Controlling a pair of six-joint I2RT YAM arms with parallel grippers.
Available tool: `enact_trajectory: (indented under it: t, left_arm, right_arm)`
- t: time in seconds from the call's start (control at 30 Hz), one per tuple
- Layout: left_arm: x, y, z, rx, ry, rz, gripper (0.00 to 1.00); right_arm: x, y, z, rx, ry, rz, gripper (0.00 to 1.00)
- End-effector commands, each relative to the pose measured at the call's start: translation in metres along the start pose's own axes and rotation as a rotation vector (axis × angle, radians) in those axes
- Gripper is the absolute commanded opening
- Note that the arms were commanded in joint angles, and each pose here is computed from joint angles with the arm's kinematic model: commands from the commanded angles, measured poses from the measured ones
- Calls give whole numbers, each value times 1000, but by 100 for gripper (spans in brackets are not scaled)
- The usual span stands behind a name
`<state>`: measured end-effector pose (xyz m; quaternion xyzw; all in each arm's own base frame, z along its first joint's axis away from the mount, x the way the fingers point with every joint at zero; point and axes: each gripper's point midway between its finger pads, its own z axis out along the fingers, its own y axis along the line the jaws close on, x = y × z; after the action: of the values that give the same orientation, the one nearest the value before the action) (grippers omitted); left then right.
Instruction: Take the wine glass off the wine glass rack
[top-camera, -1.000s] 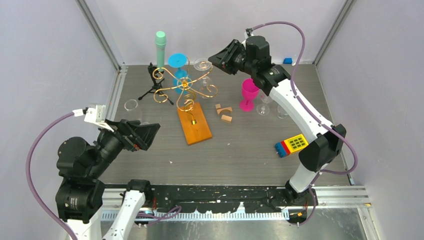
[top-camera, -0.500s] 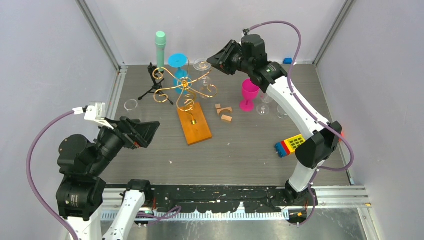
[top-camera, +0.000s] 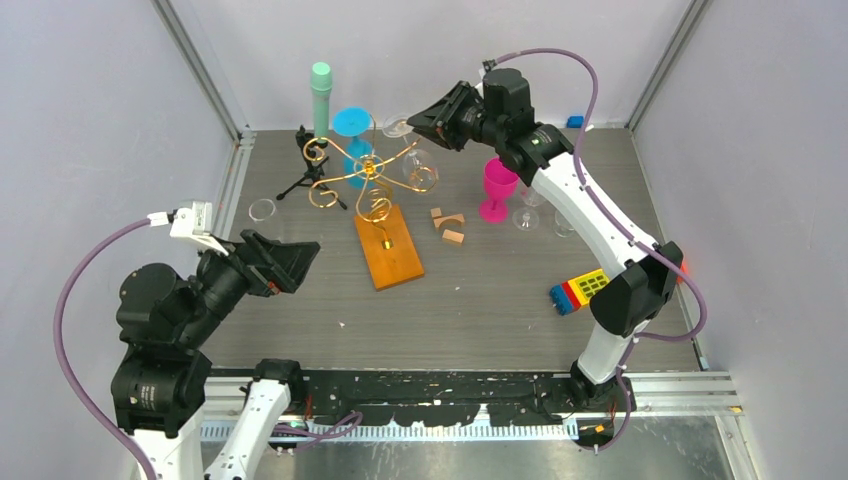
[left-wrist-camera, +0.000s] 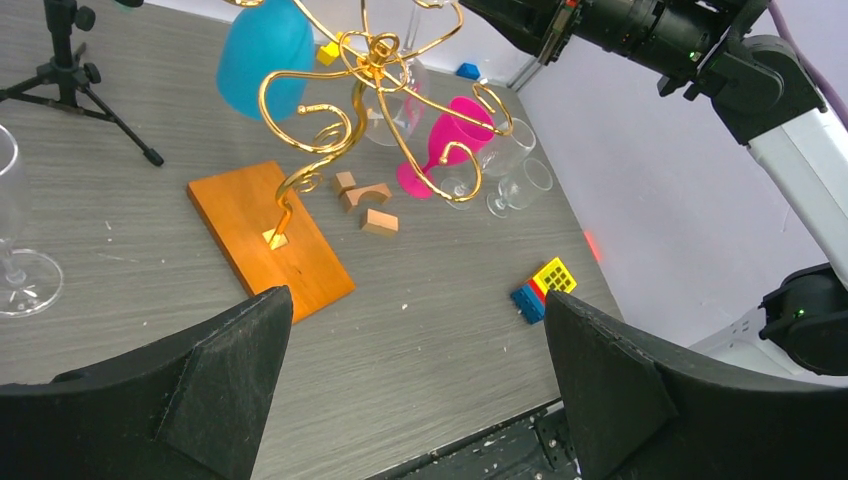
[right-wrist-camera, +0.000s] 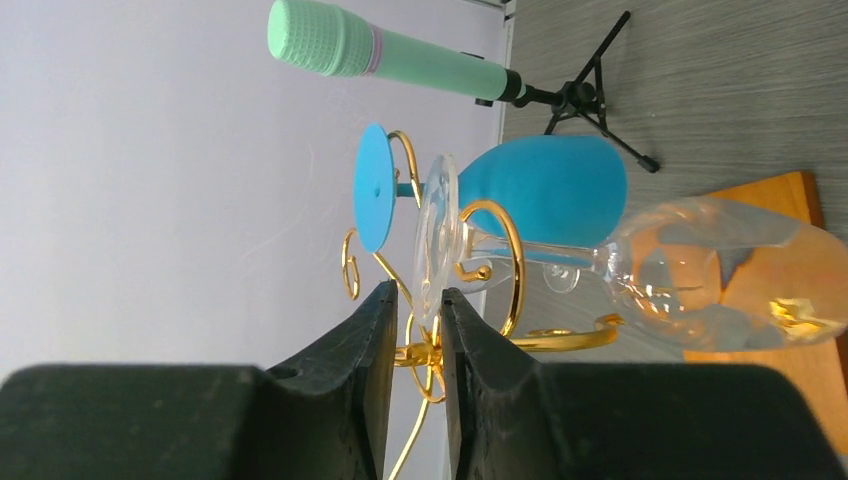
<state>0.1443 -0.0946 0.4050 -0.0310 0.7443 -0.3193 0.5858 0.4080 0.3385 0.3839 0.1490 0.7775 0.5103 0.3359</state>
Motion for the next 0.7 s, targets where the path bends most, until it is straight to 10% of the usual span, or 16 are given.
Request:
enact_trajectory:
  t: [0.0, 0.67]
  left_arm:
    - [-7, -3, -3, -2, -12, 8, 100]
    - [2, 8, -9, -51, 2, 40, 100]
  right_arm:
    - [4, 30, -1, -110, 25, 28, 27]
    - [-11, 1, 17, -36, -84, 49, 19]
